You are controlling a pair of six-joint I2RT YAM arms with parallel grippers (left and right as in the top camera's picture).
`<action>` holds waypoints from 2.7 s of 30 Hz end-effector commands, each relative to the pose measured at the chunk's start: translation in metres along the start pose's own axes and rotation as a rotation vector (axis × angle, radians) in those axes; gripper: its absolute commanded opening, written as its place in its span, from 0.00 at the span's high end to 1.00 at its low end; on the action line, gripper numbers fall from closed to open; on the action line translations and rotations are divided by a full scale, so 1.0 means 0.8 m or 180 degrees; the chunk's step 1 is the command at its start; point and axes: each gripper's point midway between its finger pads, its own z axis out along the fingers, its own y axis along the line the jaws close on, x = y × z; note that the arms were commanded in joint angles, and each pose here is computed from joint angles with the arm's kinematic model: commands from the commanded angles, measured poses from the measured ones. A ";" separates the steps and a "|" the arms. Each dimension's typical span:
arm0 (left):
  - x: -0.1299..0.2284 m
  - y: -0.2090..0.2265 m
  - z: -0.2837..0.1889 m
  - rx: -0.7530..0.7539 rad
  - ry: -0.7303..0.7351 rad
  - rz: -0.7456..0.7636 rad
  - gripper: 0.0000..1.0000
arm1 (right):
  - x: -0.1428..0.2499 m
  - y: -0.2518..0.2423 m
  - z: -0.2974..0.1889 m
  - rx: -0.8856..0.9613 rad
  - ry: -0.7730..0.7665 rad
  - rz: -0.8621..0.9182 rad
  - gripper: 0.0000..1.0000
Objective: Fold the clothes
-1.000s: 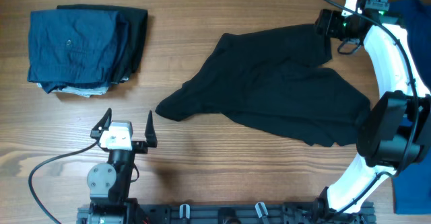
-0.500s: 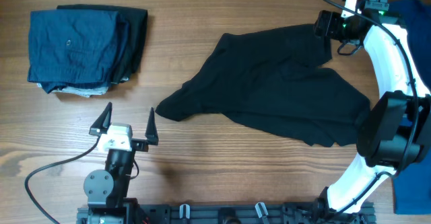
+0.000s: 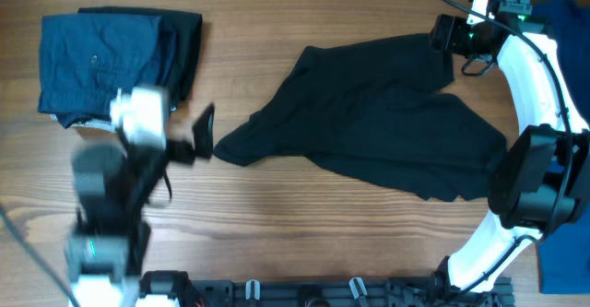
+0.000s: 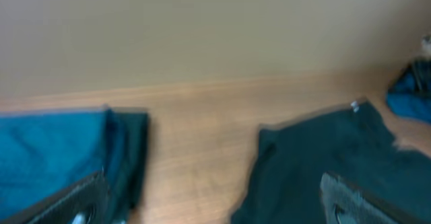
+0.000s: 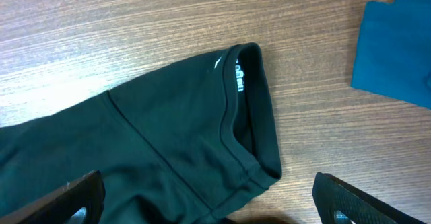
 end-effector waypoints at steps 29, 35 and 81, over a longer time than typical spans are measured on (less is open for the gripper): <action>0.179 -0.040 0.363 0.0707 0.2125 -0.0116 0.01 | -0.006 0.002 -0.006 -0.0048 -0.0047 0.0035 0.00; 0.211 -0.047 0.338 0.0666 0.2548 -0.0153 0.00 | -0.006 0.002 -0.006 -0.0048 -0.0048 0.0035 0.00; 0.270 -0.113 0.330 0.0456 0.2904 0.0524 0.72 | -0.006 0.003 -0.006 -0.0049 -0.0047 0.0034 0.00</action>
